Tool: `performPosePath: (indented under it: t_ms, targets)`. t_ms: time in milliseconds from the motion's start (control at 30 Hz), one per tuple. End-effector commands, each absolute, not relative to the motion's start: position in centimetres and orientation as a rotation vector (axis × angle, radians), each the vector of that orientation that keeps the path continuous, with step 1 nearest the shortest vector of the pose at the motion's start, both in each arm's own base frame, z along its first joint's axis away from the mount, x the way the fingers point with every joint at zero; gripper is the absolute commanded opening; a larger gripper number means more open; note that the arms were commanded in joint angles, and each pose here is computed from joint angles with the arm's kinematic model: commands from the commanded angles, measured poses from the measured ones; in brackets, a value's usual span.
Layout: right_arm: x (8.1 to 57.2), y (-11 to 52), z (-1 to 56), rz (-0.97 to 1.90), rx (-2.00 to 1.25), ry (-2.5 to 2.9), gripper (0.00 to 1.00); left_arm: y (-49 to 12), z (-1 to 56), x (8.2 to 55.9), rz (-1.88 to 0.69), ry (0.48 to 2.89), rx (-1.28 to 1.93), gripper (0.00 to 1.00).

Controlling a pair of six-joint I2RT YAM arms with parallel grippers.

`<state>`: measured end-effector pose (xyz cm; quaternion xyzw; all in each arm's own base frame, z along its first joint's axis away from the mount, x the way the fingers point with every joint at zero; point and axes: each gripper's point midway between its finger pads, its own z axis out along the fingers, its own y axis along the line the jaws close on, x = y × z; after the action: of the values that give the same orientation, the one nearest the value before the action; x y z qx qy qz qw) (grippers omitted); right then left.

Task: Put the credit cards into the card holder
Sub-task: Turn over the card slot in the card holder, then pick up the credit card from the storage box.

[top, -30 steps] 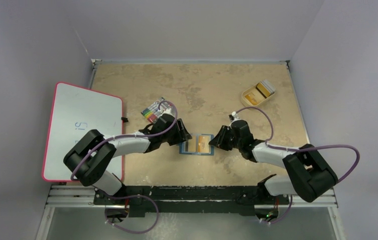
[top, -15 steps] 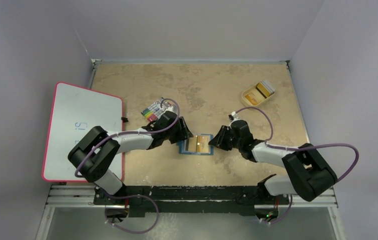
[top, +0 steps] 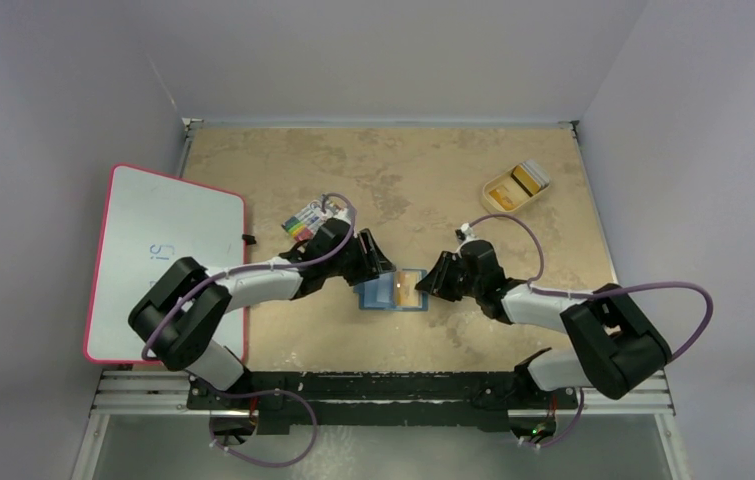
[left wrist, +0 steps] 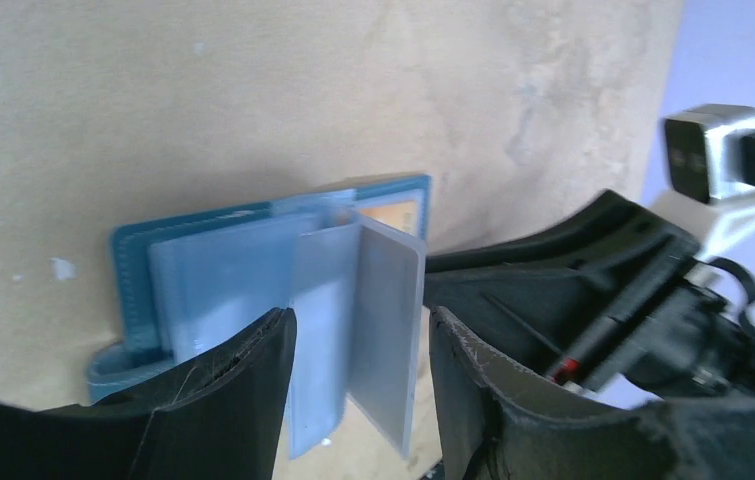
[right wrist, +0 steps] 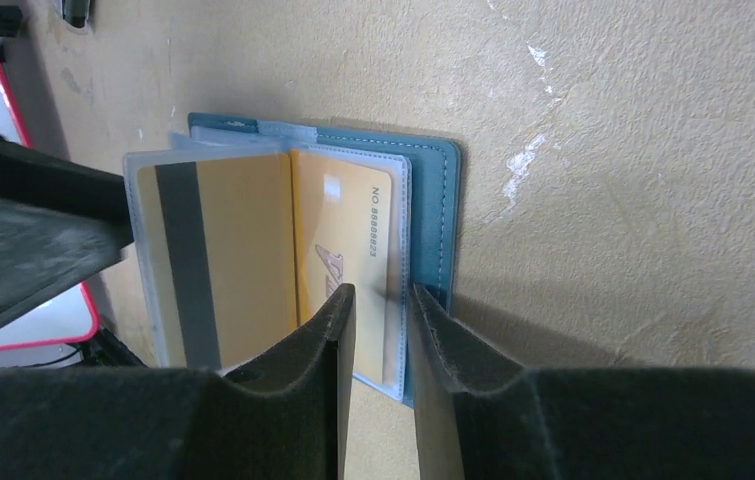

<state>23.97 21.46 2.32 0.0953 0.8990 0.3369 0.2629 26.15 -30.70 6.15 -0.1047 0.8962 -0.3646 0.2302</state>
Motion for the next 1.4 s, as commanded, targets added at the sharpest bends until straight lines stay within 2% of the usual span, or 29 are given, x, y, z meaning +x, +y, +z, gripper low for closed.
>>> performPosePath:
  t_ms: [0, 333, 533, 667, 933, 1033, 1167, 1267, 1367]
  targets:
    - [24.7, 21.9, 3.5, 0.923, 0.226, 2.388, 0.28, -32.7, 11.9, 26.8, -1.211, 2.314, -0.255, 0.51]
    - [25.4, 20.0, 6.0, 0.782, 0.208, 2.355, 0.32, -32.4, 10.0, 26.8, -1.148, 2.349, -0.253, 0.49]
    - [26.6, 19.8, 9.0, 0.757, 0.209, 2.279, 0.35, -30.8, 8.9, 27.2, -0.996, 2.38, -0.244, 0.43]
    - [27.7, 20.3, 9.9, 0.751, 0.183, 2.265, 0.36, -29.3, 8.4, 27.5, -0.879, 2.387, -0.243, 0.32]
    - [34.0, 17.9, 14.6, 0.52, 0.111, 2.151, 0.48, -26.1, 8.2, 27.8, -0.663, 2.394, -0.247, 0.28]
    - [37.4, 14.9, 16.9, 0.37, 0.065, 2.102, 0.52, -26.1, 9.9, 27.8, -0.693, 2.349, -0.231, 0.31]
    - [41.9, 10.3, 19.5, 0.15, 0.013, 2.046, 0.56, -26.5, 13.1, 27.6, -0.773, 2.277, -0.173, 0.41]
    - [44.6, 6.0, 19.7, -0.063, 0.005, 2.066, 0.59, -26.1, 15.0, 27.2, -0.779, 2.245, -0.129, 0.53]
    - [46.4, 1.4, 19.2, -0.315, 0.038, 2.091, 0.59, -25.5, 16.6, 26.8, -0.763, 2.226, -0.086, 0.58]
